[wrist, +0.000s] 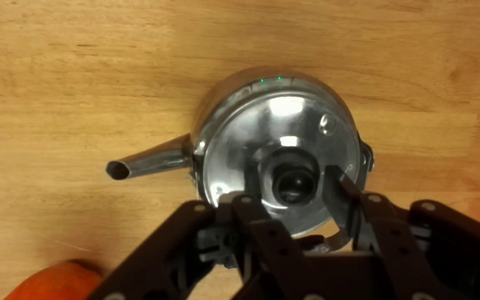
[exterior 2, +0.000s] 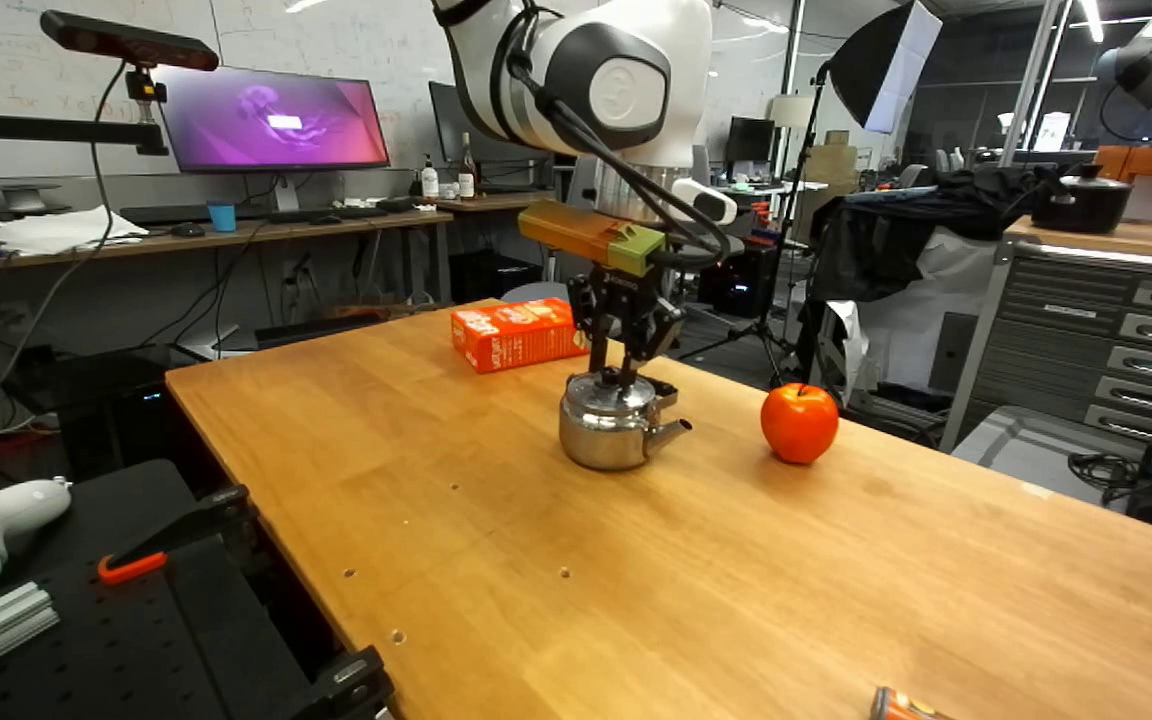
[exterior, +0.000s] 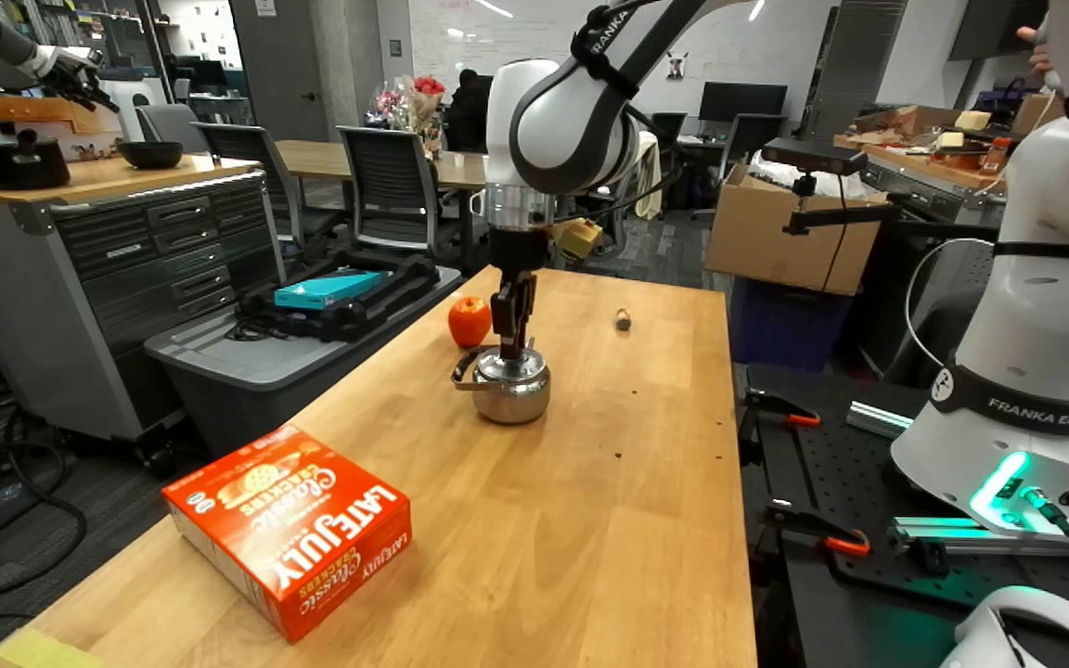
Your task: Put the lid on the tea pot.
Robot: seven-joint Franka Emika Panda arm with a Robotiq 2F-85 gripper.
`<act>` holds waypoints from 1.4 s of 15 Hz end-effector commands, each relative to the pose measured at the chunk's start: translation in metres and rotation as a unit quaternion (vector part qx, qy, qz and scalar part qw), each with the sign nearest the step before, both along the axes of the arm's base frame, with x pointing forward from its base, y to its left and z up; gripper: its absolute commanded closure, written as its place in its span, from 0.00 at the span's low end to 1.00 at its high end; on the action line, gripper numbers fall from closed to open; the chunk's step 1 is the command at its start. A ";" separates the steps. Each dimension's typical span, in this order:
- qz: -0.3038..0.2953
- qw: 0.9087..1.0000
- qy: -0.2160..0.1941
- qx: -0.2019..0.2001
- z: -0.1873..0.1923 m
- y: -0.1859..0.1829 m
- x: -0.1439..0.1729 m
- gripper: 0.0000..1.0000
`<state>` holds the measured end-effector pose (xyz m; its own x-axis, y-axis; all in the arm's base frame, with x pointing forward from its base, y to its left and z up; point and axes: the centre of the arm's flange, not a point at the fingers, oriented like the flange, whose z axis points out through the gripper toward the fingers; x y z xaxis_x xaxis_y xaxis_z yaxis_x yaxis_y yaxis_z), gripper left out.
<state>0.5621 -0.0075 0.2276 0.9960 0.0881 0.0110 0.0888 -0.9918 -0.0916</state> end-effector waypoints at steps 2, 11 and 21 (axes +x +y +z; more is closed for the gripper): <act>0.003 1.000 -0.025 0.004 0.017 -0.006 -0.010 0.16; 0.001 0.999 -0.031 -0.012 0.050 -0.025 -0.089 0.00; -0.019 0.999 -0.027 -0.015 0.053 -0.060 -0.158 0.00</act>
<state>0.4250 -0.0549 0.2677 0.9987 0.0412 0.0290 0.0432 -0.9965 -0.0713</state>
